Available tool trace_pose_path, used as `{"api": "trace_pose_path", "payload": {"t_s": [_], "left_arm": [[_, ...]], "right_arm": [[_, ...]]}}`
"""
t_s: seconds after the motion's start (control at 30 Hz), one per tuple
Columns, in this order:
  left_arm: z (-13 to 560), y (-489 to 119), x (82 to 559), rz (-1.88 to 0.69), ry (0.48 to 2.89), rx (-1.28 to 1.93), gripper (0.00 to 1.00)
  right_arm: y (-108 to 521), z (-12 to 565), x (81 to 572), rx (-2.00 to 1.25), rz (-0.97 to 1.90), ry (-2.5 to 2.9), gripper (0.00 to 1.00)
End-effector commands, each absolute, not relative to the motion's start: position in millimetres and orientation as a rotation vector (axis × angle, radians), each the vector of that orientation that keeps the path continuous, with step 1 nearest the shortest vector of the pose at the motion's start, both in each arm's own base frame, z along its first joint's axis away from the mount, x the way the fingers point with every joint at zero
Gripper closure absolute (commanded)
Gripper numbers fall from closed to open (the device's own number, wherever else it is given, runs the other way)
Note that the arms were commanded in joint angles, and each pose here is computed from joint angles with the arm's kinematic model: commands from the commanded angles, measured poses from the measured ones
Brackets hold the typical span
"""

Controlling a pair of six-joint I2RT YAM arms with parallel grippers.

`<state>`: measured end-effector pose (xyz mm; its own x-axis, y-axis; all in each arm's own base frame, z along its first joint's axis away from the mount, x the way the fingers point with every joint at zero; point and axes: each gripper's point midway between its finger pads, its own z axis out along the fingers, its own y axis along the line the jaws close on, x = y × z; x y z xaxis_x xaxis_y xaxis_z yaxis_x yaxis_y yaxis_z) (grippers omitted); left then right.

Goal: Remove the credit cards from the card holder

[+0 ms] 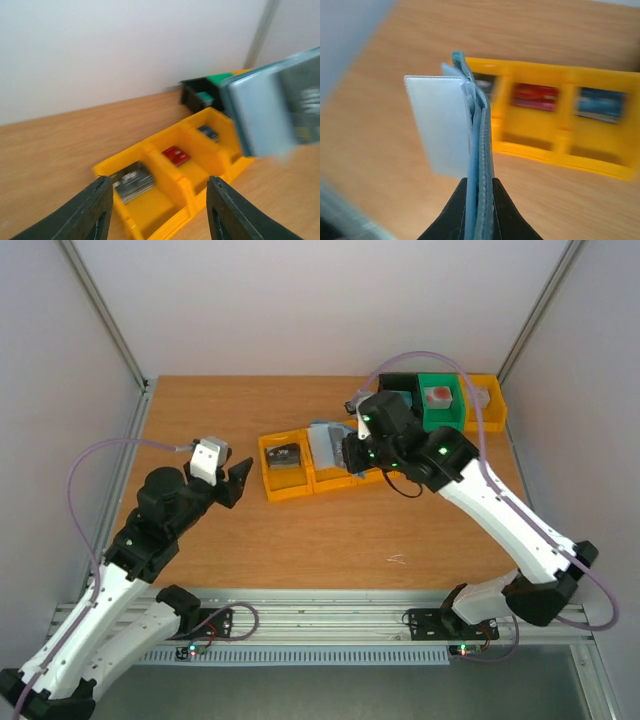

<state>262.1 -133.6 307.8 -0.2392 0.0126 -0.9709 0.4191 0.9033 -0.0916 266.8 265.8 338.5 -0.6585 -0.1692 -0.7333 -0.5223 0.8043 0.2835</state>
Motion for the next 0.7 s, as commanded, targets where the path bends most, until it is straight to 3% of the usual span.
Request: {"api": "trace_pose_path", "payload": {"t_s": [0.0, 0.1, 0.23, 0.4, 0.67], "left_arm": [[370.8, -178.4, 219.3, -0.677, 1.501, 0.594, 0.51], [375.0, -212.7, 178.0, -1.002, 1.442, 0.763, 0.6], [362.9, -233.8, 168.2, -1.246, 1.533, 0.726, 0.65], [348.7, -237.3, 176.1, -1.188, 1.565, 0.741, 0.65], [335.5, -228.4, 179.0, -1.1, 1.615, 0.739, 0.66]], "right_arm": [[213.0, 311.1, 289.3, -0.377, -0.063, 2.337, 0.99], [239.0, 313.4, 285.6, -0.509, -0.066, 2.324, 0.99], [302.8, 316.6, 260.3, -0.744, 0.328, 2.289, 0.99], [340.4, 337.4, 221.9, -0.929, 0.721, 2.169, 0.99], [340.5, 377.6, 175.8, -1.052, 1.145, 1.929, 0.99]]}}
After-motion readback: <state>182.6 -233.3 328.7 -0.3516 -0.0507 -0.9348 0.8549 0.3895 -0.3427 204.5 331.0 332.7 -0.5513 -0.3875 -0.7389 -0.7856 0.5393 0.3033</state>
